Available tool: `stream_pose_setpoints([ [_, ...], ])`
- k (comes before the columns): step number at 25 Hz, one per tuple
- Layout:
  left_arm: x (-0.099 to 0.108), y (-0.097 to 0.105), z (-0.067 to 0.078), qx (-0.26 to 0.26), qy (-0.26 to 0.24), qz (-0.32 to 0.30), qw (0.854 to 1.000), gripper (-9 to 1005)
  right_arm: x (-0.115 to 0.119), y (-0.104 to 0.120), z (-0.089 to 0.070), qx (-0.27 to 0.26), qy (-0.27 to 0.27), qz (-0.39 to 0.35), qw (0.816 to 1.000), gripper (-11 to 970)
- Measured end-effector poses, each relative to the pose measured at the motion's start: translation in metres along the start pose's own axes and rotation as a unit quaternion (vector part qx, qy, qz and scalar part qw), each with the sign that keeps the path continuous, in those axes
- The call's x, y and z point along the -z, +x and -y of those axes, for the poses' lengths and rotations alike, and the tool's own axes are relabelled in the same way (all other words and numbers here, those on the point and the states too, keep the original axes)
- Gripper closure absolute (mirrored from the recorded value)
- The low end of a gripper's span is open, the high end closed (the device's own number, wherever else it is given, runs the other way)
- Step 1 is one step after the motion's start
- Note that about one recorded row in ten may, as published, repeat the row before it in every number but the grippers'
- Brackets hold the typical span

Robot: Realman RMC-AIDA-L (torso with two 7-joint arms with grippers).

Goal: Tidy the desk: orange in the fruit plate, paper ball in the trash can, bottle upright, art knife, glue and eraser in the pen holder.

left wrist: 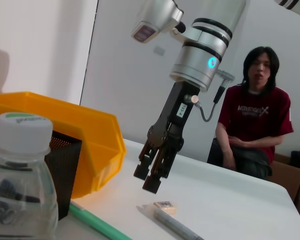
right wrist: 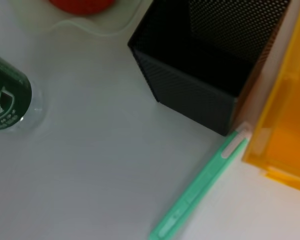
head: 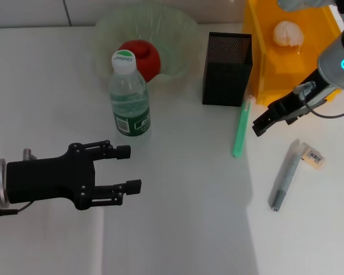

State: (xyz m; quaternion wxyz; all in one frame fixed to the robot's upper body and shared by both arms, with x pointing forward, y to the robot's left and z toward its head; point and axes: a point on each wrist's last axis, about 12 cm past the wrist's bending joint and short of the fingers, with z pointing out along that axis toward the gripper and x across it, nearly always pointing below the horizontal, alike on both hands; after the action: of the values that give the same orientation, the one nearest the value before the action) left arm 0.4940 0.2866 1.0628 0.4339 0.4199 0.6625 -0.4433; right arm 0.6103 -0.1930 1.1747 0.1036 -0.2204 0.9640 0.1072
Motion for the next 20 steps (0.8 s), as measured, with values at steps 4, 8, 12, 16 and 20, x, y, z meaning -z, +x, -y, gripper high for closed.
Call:
stream_pose_setpoints([
  [4, -0.001, 0.001, 0.000, 0.001, -0.002, -0.001, 1.000, 231, -0.011, -0.008, -0.005, -0.008, 0.004, 0.005, 1.000, 186],
  [8, -0.005, 0.005, 0.001, 0.005, -0.006, -0.008, 1.000, 231, -0.021, -0.014, -0.011, -0.017, 0.006, 0.009, 1.000, 186],
  [12, -0.007, 0.005, 0.001, 0.005, -0.006, -0.009, 1.000, 231, -0.032, -0.021, -0.020, -0.021, -0.013, 0.016, 1.000, 186],
  [16, -0.012, 0.004, -0.001, 0.002, -0.008, -0.008, 1.000, 231, -0.043, -0.028, -0.026, -0.024, -0.019, 0.009, 0.999, 186],
  [20, -0.017, 0.004, -0.003, 0.000, -0.015, -0.009, 1.000, 231, -0.045, -0.031, -0.028, -0.020, -0.014, 0.002, 1.000, 186],
])
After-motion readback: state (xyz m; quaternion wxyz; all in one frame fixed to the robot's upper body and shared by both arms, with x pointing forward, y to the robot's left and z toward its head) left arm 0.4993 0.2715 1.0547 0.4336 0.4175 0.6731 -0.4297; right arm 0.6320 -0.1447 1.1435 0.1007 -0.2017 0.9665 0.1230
